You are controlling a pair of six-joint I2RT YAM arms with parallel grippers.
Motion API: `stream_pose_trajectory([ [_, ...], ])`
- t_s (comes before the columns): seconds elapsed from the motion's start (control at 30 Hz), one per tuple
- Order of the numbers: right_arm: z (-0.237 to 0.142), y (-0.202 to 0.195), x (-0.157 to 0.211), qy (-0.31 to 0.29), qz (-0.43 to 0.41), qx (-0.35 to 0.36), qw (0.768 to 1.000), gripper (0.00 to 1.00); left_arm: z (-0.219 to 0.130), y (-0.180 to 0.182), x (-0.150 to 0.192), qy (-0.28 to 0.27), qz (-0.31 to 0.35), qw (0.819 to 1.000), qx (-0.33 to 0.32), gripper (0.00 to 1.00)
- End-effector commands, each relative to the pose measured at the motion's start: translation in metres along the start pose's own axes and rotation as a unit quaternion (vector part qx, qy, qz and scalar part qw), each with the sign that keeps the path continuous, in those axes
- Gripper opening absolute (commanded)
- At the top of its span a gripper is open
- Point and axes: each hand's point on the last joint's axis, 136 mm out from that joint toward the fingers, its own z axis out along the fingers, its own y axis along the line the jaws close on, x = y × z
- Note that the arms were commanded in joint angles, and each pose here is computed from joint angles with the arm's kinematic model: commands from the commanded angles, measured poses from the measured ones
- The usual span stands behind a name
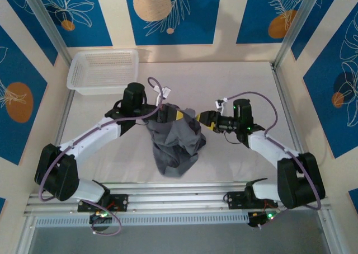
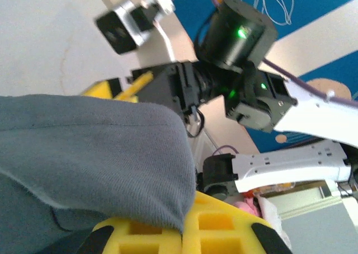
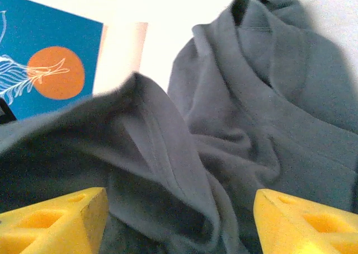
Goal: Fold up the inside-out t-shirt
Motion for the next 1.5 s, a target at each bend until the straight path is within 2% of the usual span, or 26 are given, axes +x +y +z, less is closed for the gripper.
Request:
stream_pose_trajectory([
  [0.0,0.006,0.029,-0.002,0.027,-0.037,-0.056,0.997,0.67,-0.002,-0.029,0.0,0.005,0.054,0.998,0.033,0.0],
  [0.13,0.002,0.027,-0.008,-0.005,-0.037,-0.041,0.998,0.17,-0.002,-0.023,0.0,0.003,0.052,0.999,0.013,0.0],
  [0.2,-0.004,0.025,-0.01,-0.03,-0.038,-0.024,0.999,0.01,-0.002,-0.019,0.0,0.002,0.046,0.999,0.005,0.0],
  [0.4,-0.031,0.052,-0.006,-0.068,-0.062,-0.025,0.995,0.0,-0.002,0.004,0.001,-0.004,0.033,0.999,-0.04,0.0],
  [0.57,-0.061,0.085,-0.001,-0.108,-0.091,-0.041,0.989,0.0,-0.015,0.055,0.002,-0.014,-0.008,0.989,-0.144,0.0],
  [0.63,-0.07,0.091,0.0,-0.126,-0.099,-0.044,0.986,0.0,-0.018,0.058,0.001,-0.022,-0.015,0.991,-0.134,0.1],
  [0.77,-0.072,0.092,0.003,-0.124,-0.093,-0.042,0.987,0.0,-0.02,0.034,-0.004,-0.029,0.01,0.996,-0.087,0.36],
  [0.87,-0.072,0.092,0.003,-0.124,-0.085,-0.041,0.988,0.0,-0.029,0.022,-0.003,-0.026,0.053,0.993,-0.105,0.5],
  [0.97,-0.071,0.097,0.002,-0.123,-0.087,-0.046,0.988,0.0,-0.035,0.02,0.005,-0.005,0.129,0.973,-0.194,0.53],
  [1.07,-0.069,0.1,0.002,-0.118,-0.088,-0.044,0.988,0.0,-0.032,0.018,0.01,0.006,0.212,0.933,-0.291,0.53],
  [1.13,-0.068,0.102,0.002,-0.115,-0.086,-0.045,0.989,0.0,-0.031,0.024,0.007,0.005,0.246,0.898,-0.364,0.53],
  [1.23,-0.066,0.102,0.003,-0.116,-0.087,-0.043,0.989,0.0,-0.013,0.026,0.008,0.025,0.286,0.862,-0.418,0.52],
  [1.4,-0.065,0.106,0.003,-0.114,-0.089,-0.046,0.988,0.0,0.013,0.047,0.002,0.025,0.262,0.849,-0.459,0.58],
  [1.47,-0.066,0.109,0.003,-0.113,-0.09,-0.047,0.988,0.0,0.022,0.052,0.001,0.024,0.255,0.853,-0.455,0.62],
])
